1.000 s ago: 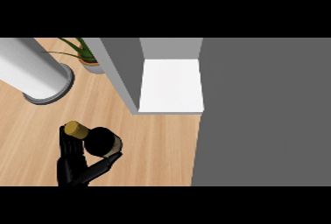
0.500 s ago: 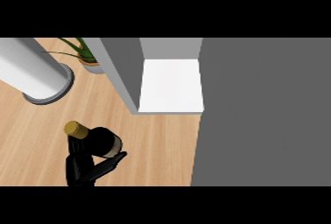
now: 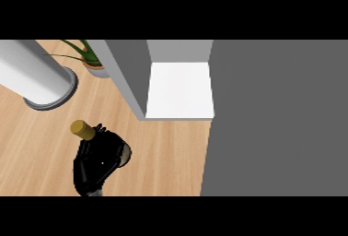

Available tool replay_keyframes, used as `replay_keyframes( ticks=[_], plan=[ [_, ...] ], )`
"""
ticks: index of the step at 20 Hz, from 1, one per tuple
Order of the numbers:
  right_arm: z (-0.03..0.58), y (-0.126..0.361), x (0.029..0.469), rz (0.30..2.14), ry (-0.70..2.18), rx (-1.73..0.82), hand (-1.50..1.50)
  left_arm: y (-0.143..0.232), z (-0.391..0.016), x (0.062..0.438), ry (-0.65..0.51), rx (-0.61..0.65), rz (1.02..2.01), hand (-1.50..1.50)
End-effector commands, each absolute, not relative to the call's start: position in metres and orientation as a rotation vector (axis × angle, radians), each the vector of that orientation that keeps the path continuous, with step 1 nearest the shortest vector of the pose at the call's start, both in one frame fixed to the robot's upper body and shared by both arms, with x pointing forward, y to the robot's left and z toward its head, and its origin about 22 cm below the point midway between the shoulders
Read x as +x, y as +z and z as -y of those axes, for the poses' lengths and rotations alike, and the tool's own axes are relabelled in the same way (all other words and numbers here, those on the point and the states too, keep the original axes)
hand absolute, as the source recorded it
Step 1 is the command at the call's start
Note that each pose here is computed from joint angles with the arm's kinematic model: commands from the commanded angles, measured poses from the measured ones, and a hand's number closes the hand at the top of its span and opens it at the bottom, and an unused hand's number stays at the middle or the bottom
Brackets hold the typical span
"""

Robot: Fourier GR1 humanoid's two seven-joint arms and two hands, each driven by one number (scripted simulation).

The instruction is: Pick up the wine, place it into the cabinet and close the cabinet

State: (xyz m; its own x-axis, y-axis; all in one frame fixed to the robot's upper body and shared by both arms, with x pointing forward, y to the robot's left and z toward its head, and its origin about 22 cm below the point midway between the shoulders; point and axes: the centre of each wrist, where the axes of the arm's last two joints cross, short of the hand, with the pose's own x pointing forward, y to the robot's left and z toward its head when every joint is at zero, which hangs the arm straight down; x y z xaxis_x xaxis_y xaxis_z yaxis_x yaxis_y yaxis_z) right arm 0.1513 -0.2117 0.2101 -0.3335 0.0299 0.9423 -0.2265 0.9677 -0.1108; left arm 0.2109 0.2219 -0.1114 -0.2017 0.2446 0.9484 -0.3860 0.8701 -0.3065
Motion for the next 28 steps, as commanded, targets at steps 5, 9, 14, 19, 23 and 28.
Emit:
replay_keyframes(
  ticks=[5, 9, 14, 19, 23, 28],
  plan=[
    [0.225, 0.225, 0.121, 1.948, 0.269, 0.207, -1.50, -0.118, -0.218, 0.227, 0.444, 0.060, 1.702, 1.50],
    [0.222, 0.211, 0.128, 1.925, 0.251, 0.197, -1.50, -0.118, -0.198, 0.228, 0.274, 0.208, 1.757, 1.50],
    [0.222, 0.216, 0.132, 1.954, 0.227, 0.204, -1.50, -0.115, -0.255, 0.213, 0.185, 0.070, 1.781, 1.50],
    [0.225, 0.205, 0.129, 1.945, 0.259, 0.205, -1.50, -0.081, -0.306, 0.238, 0.059, -0.058, 1.827, 1.50],
    [0.223, 0.218, 0.134, 1.922, 0.266, 0.196, -1.50, -0.070, -0.315, 0.220, 0.020, -0.009, 1.909, 1.50],
    [0.220, 0.214, 0.135, 1.933, 0.239, 0.219, -1.50, -0.037, -0.290, 0.220, 0.072, -0.159, 1.952, 1.50]
  ],
)
